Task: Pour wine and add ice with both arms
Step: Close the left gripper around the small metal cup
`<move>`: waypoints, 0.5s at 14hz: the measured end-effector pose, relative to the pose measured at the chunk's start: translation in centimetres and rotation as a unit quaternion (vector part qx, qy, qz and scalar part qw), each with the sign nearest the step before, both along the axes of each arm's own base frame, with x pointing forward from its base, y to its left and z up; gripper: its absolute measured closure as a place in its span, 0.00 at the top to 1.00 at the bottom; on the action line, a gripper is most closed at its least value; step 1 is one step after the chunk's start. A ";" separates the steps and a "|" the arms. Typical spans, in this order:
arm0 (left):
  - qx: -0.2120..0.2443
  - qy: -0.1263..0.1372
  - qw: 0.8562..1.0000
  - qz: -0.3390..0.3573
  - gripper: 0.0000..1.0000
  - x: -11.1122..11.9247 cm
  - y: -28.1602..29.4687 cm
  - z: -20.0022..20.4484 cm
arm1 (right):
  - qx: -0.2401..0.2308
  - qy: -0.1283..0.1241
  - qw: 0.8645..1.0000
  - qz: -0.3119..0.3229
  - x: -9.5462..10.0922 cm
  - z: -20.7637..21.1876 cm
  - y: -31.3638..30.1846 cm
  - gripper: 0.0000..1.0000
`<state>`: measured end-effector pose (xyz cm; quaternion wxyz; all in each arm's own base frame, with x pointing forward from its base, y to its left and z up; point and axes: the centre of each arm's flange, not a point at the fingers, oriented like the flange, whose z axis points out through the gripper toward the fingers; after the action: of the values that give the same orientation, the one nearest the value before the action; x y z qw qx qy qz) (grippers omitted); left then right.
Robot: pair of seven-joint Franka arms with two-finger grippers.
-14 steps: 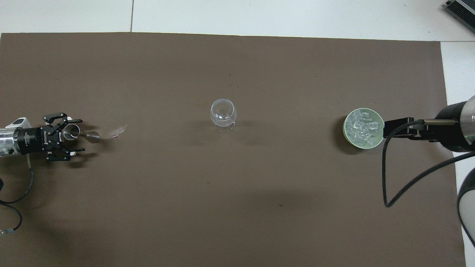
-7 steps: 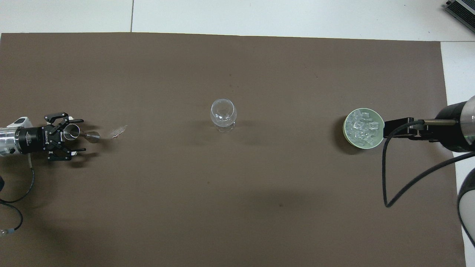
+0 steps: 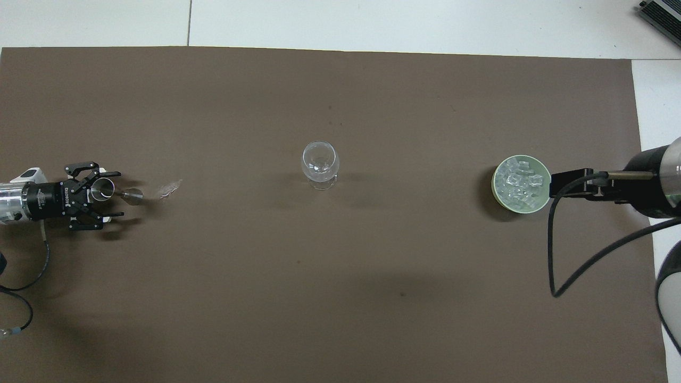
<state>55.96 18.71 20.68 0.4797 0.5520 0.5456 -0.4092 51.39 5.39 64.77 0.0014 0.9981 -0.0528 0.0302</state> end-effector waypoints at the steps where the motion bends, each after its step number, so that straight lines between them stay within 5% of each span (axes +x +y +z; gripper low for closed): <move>1: 0.000 0.000 1.000 0.000 0.90 0.0 0.0 0.0 | 0.000 0.000 1.000 0.000 0.0 0.0 0.0 1.00; 7: -0.006 0.001 1.000 -0.004 0.78 -0.1 -0.1 0.0 | 0.000 0.000 1.000 0.000 0.0 0.0 0.0 1.00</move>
<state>55.85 18.56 20.70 0.4810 0.5509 0.5409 -0.4153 51.39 5.39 64.77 0.0014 0.9981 -0.0528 0.0302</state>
